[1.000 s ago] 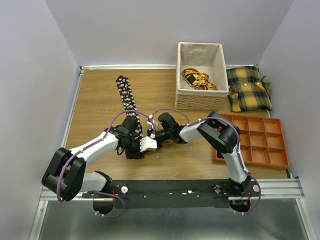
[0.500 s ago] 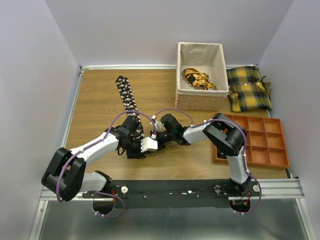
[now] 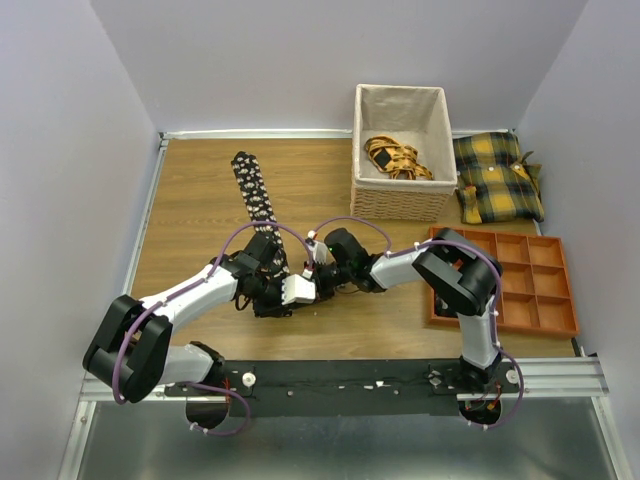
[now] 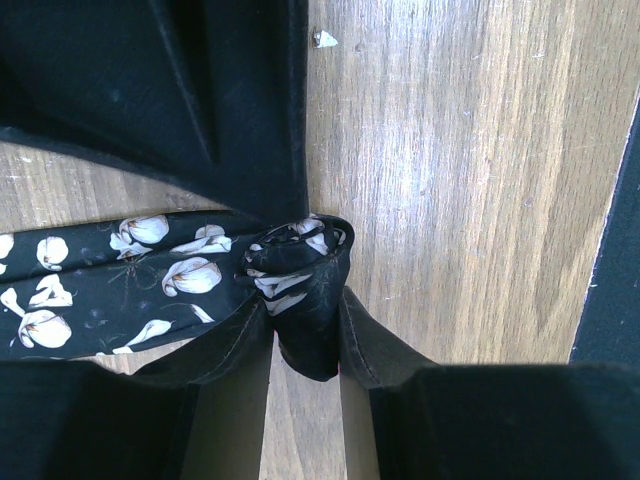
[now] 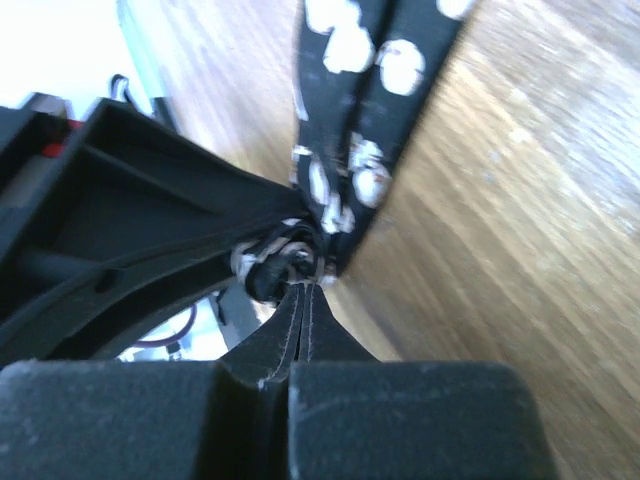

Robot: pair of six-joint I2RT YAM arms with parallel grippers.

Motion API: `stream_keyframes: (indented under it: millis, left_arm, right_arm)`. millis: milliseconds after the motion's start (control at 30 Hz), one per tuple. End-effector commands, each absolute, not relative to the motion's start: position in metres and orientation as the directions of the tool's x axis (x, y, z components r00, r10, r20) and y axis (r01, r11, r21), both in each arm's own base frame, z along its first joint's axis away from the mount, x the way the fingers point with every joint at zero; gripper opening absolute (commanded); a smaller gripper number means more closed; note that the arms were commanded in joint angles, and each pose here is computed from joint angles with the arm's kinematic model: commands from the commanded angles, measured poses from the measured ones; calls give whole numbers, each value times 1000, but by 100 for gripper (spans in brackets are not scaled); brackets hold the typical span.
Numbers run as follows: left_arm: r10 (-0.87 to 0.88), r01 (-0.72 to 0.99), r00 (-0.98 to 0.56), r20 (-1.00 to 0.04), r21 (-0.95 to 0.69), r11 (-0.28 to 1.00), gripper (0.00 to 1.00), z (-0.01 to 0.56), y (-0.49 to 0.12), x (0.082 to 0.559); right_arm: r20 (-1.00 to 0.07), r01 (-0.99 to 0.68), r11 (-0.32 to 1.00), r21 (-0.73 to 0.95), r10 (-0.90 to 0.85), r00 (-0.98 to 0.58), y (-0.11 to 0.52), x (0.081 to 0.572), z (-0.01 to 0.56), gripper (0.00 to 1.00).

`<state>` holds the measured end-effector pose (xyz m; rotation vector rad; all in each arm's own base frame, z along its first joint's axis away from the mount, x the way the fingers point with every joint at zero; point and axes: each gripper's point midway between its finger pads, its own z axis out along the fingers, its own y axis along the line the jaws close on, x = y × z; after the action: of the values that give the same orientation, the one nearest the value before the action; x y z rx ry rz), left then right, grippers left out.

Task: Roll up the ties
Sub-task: Roll the tie at the center of the board.

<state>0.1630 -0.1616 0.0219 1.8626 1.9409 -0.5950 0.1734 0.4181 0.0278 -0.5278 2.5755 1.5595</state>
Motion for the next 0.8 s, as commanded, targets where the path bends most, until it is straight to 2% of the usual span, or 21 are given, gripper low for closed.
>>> stream_keyframes:
  millis: [0, 133, 300, 633, 767]
  left_arm:
    - [847, 999, -40, -530, -48, 18, 36, 15, -158, 158]
    - [847, 999, -42, -529, -49, 19, 36, 14, -158, 159]
    - [846, 999, -41, -531, -43, 21, 36, 15, -159, 160]
    - [801, 999, -53, -596, -44, 33, 37, 30, -178, 169]
    - [814, 999, -34, -579, -27, 23, 37, 26, -174, 172]
  right_arm:
    - [-284, -355, 322, 878, -248, -926, 427, 172, 47, 1]
    - [-291, -382, 272, 883, -322, -901, 437, 158, 54, 1]
    - [-245, -354, 309, 883, -339, -908, 438, 154, 34, 1]
    - [-242, -352, 336, 874, -329, -913, 451, 164, 25, 1]
    - [-242, -359, 350, 865, -335, -911, 451, 164, 20, 1]
